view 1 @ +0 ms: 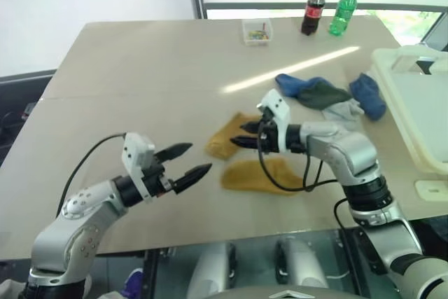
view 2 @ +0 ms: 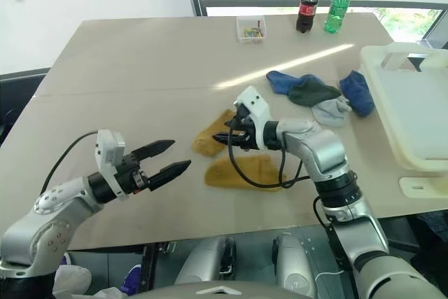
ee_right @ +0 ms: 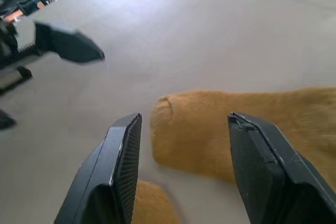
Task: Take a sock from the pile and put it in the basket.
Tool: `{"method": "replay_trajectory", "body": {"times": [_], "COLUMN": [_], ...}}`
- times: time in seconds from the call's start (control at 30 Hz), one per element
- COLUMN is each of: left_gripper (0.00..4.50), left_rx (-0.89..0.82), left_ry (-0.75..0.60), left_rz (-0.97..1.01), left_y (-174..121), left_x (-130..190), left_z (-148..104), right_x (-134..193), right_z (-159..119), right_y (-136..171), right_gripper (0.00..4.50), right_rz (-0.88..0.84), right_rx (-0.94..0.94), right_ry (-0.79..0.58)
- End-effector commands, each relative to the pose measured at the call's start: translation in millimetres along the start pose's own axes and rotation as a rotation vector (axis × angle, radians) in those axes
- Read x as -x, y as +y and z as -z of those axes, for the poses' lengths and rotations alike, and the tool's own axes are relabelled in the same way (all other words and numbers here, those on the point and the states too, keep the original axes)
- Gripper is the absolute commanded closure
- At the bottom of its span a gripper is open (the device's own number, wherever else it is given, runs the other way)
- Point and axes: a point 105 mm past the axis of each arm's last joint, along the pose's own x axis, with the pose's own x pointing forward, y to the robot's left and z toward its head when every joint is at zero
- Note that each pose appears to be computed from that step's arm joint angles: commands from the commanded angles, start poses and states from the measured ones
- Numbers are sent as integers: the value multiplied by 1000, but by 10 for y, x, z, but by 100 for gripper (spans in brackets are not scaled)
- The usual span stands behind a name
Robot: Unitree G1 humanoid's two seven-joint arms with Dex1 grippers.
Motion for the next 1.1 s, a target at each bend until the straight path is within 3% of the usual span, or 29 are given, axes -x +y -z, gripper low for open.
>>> {"method": "replay_trajectory", "body": {"times": [0.03, 0.2, 0.43, 0.5, 0.57, 0.73, 0.8, 0.97, 1.1], "left_gripper": [0, 0, 0, 55, 138, 380, 442, 442, 442], "left_rx": [-44, 18, 115, 130, 144, 147, 138, 93, 87], "left_ry": [16, 30, 36, 49, 62, 47, 34, -3, -81], "left_rz": [-86, -207, -327, -333, -337, -334, -340, -300, -169], "left_y": [87, 181, 212, 185, 165, 174, 228, 348, 234], "left_x": [-95, -209, -391, -467, -538, -661, -676, -704, -740], "left_z": [13, 83, 163, 215, 275, 266, 222, 60, -142], "right_x": [-19, -134, -201, -194, -188, -118, -56, 202, 398], "right_z": [-178, -150, 81, 161, 245, 310, 292, 305, 268], "right_y": [-314, -676, -860, -845, -837, -914, -950, -945, -794], "right_gripper": [187, 187, 187, 178, 235, 450, 450, 450, 450], "right_rz": [149, 272, 301, 275, 257, 303, 331, 393, 404], "right_rx": [101, 138, 139, 137, 137, 136, 122, 53, 7], "right_ry": [-69, -56, 52, 86, 120, 147, 141, 116, 73]}}
